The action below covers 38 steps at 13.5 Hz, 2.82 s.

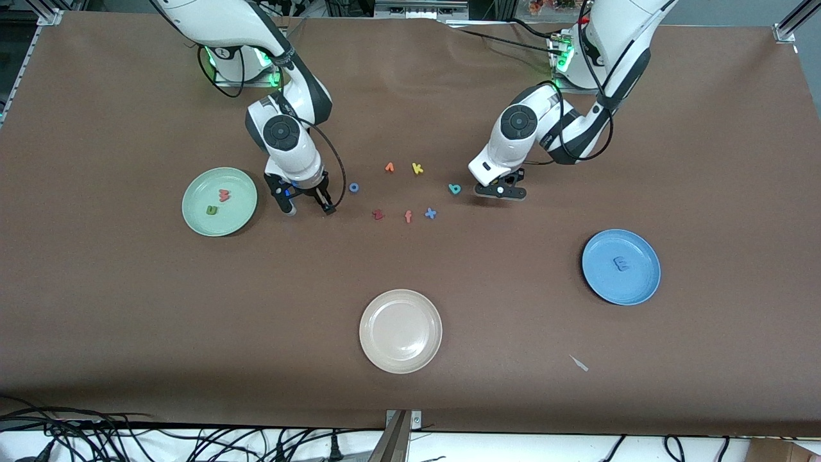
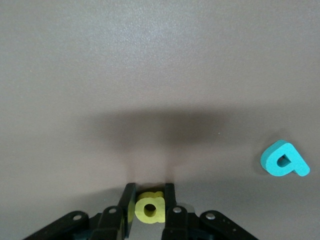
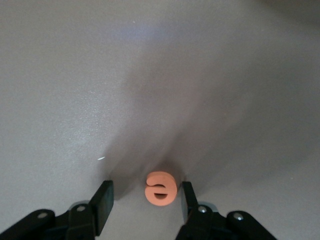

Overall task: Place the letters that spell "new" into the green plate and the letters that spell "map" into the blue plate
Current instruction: 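Grasp the orange e with the right gripper while the left gripper grasps yellow a, then place the orange e on the green plate while the left gripper places yellow a, then return the right arm to rest while the left gripper reaches the teal p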

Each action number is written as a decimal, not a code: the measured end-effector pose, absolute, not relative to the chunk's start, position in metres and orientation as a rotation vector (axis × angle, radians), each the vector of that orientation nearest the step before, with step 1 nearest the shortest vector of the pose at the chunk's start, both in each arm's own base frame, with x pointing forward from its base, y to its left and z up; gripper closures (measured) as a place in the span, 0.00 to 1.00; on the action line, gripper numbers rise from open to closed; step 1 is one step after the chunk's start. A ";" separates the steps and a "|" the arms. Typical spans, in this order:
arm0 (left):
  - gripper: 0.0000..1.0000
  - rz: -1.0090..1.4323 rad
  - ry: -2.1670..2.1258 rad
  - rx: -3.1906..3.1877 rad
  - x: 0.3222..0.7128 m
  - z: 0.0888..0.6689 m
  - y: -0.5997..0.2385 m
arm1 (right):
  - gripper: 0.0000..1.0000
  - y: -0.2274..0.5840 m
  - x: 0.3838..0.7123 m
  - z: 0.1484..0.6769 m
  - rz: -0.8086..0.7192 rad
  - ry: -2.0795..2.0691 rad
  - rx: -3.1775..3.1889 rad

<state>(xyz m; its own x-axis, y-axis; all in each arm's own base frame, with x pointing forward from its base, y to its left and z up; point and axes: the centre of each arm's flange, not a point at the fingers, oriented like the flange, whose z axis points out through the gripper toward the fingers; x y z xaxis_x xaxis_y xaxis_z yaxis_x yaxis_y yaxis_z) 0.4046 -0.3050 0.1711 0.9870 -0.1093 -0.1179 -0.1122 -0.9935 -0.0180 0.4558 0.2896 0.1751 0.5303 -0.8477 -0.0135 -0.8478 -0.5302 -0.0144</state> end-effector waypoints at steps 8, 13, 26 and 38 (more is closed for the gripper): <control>0.72 0.289 0.209 -2.954 0.501 0.232 -0.263 | 0.72 0.279 0.476 0.193 -0.043 1.484 -2.724; 0.72 0.242 0.288 -3.018 0.581 0.262 -0.139 | 0.72 0.200 0.503 0.247 0.012 1.292 -2.969; 0.07 0.182 0.354 -3.057 0.650 0.241 -0.056 | 0.15 0.086 0.517 0.248 0.097 0.982 -3.148; 0.00 0.311 -0.012 -3.144 0.541 0.273 -0.287 | 0.00 0.095 0.597 0.498 0.206 0.190 -3.227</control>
